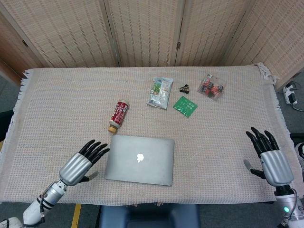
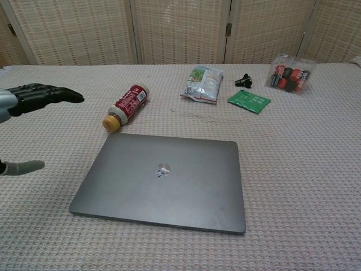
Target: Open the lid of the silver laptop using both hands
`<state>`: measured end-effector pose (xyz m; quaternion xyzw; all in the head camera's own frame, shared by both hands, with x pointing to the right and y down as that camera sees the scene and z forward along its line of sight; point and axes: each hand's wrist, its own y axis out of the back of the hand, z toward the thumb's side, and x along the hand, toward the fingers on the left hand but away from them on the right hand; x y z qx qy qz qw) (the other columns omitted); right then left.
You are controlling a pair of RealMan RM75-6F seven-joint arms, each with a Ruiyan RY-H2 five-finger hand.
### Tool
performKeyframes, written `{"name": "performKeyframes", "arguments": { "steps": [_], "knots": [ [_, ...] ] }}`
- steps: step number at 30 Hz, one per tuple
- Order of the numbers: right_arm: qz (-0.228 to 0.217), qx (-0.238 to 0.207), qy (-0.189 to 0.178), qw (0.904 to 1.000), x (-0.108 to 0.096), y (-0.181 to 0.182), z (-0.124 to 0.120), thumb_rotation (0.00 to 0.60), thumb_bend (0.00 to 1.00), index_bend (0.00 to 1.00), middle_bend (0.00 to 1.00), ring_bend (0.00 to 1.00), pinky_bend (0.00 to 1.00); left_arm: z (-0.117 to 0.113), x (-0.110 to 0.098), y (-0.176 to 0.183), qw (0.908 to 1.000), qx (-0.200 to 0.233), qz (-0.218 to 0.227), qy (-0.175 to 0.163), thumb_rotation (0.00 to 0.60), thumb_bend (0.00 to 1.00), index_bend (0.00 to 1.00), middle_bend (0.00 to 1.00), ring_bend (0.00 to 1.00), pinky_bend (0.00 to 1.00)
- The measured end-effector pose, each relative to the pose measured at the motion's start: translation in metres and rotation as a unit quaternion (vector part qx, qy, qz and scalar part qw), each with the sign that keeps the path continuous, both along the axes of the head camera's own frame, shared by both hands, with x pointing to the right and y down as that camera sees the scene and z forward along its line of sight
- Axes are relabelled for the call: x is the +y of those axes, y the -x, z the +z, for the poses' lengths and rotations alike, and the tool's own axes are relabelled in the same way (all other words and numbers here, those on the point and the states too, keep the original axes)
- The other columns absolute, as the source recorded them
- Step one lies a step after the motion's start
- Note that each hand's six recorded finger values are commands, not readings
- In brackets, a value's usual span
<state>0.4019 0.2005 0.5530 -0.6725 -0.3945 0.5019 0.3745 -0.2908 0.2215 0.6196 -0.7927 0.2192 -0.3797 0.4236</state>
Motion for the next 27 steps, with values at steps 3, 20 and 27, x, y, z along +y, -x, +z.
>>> {"name": "performKeyframes", "arguments": {
  "steps": [3, 20, 27],
  "knots": [
    [0.003, -0.007, 0.003, 1.0000, 0.001, 0.001, 0.003, 0.600, 0.35, 0.00, 0.05, 0.12, 0.00, 0.008, 0.004, -0.024, 0.9994, 0.009, 0.032, 0.011, 0.600, 0.32, 0.09, 0.09, 0.00, 0.00],
    [0.002, -0.016, 0.006, 0.9998, 0.001, 0.004, 0.007, 0.600, 0.35, 0.00, 0.05, 0.12, 0.00, 0.050, 0.028, -0.125, 0.9925, 0.022, 0.109, 0.052, 0.600, 0.33, 0.08, 0.09, 0.00, 0.00],
    [0.004, -0.016, 0.008, 0.9998, 0.002, 0.002, 0.009, 0.600, 0.35, 0.00, 0.05, 0.12, 0.00, 0.065, 0.031, -0.140, 0.9920, -0.003, 0.117, 0.049, 0.600, 0.33, 0.08, 0.09, 0.00, 0.00]
  ]
}}
